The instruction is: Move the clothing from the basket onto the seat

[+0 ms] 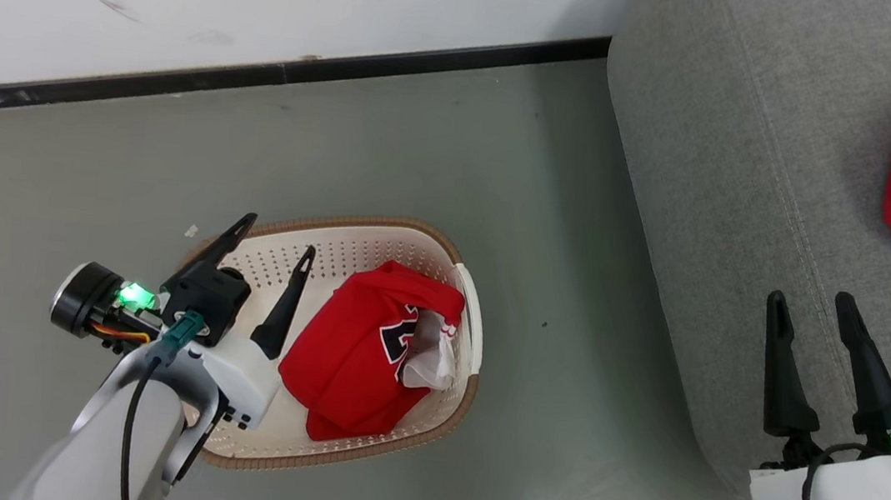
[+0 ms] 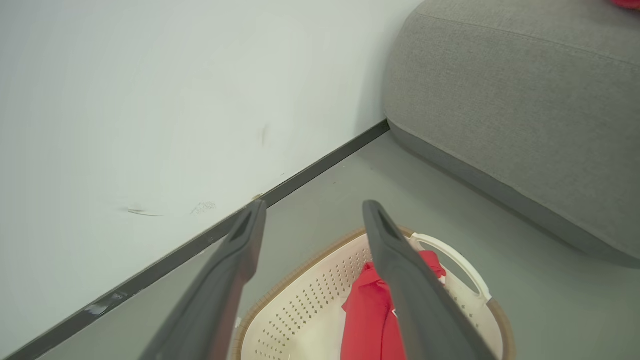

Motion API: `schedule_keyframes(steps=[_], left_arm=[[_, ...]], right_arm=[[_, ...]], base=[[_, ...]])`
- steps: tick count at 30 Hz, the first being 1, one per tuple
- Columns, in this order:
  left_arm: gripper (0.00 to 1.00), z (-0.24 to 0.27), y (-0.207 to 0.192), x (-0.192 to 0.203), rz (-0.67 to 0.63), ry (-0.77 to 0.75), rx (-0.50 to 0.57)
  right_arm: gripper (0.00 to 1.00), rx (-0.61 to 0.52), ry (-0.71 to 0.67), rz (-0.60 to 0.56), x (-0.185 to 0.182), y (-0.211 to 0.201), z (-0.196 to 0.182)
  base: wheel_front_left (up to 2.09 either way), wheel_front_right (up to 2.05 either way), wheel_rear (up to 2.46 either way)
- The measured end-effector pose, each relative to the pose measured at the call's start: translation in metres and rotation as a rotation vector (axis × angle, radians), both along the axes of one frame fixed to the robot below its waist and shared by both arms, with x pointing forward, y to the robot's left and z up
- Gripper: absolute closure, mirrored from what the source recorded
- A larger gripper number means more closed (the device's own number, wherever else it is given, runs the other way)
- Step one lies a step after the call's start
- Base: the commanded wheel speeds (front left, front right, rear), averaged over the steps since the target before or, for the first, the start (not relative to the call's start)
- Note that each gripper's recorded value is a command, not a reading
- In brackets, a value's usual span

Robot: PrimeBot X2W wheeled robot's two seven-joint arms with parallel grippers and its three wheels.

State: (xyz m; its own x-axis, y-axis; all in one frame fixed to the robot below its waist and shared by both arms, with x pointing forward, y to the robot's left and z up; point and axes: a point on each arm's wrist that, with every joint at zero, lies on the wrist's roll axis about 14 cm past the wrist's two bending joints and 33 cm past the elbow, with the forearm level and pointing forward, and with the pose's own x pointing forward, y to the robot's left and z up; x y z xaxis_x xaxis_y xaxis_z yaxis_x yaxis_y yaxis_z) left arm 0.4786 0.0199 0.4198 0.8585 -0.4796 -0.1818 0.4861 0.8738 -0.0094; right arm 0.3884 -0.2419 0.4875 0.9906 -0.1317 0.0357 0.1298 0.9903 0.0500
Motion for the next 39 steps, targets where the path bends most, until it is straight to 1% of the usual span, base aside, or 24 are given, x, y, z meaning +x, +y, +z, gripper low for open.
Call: schedule_keyframes(steps=[5, 12, 16, 26, 35, 39], left_arm=[[0.0, -0.015, -0.008, 0.014, -0.031, 0.004, 0.022], [0.0, -0.04, -0.029, 0.023, -0.117, 0.02, 0.042], [0.0, -0.059, -0.037, 0.025, -0.18, 0.031, 0.098], [0.0, -0.113, -0.067, 0.016, -0.363, 0.109, 0.196], [0.0, -0.168, -0.072, 0.012, -0.443, 0.204, 0.293], [0.0, -0.182, -0.076, 0.014, -0.462, 0.227, 0.305]], right_arm=[[0.0, -0.007, 0.002, -0.004, 0.014, -0.003, -0.004], [0.0, -0.009, 0.005, -0.019, 0.031, -0.01, -0.01], [0.0, -0.007, 0.008, -0.023, 0.039, -0.013, -0.014], [0.0, -0.01, 0.04, -0.03, 0.051, -0.018, -0.03], [0.0, -0.017, 0.068, -0.048, 0.057, -0.027, -0.042], [0.0, -0.012, 0.079, -0.057, 0.058, -0.03, -0.046]], base=[[0.0, 0.0, 0.0], [0.0, 0.0, 0.0], [0.0, 0.0, 0.0], [0.0, 0.0, 0.0], [0.0, 0.0, 0.0], [0.0, 0.0, 0.0]])
